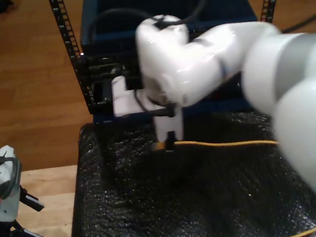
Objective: Grab the cable and plug it in
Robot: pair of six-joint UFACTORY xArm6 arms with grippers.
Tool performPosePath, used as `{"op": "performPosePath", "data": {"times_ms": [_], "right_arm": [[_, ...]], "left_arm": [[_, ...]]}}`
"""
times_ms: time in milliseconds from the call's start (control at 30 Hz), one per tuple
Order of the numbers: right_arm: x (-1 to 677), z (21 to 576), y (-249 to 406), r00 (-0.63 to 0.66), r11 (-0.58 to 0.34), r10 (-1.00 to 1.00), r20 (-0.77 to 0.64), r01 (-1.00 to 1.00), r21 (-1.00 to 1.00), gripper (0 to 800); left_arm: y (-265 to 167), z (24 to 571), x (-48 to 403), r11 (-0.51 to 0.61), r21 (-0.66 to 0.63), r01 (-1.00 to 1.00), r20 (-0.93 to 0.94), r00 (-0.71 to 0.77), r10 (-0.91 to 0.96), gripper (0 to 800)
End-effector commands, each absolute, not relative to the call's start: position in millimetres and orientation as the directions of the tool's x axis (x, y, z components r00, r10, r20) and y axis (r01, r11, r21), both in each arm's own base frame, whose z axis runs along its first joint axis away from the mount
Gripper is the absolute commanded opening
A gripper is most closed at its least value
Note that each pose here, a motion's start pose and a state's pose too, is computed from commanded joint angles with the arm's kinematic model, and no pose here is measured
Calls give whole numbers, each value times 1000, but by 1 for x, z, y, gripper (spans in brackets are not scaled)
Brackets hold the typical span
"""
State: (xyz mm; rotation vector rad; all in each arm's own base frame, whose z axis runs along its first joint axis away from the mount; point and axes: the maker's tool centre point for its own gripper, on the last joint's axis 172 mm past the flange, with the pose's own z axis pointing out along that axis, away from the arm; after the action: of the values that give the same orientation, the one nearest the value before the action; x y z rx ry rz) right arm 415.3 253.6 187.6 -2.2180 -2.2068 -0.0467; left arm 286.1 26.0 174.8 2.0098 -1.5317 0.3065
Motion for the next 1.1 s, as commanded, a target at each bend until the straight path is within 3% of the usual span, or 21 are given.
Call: {"op": "performPosePath", "data": {"times_ms": [600, 1100], "right_arm": [[379, 241, 179, 145, -145, 976, 162, 989, -15, 7], [364, 283, 184, 217, -205, 927, 306, 976, -72, 7]], "left_arm": [[-146, 216, 309, 112, 265, -958, 679, 103, -727, 800], [-210, 266, 368, 145, 179, -973, 794, 56, -605, 800]]}}
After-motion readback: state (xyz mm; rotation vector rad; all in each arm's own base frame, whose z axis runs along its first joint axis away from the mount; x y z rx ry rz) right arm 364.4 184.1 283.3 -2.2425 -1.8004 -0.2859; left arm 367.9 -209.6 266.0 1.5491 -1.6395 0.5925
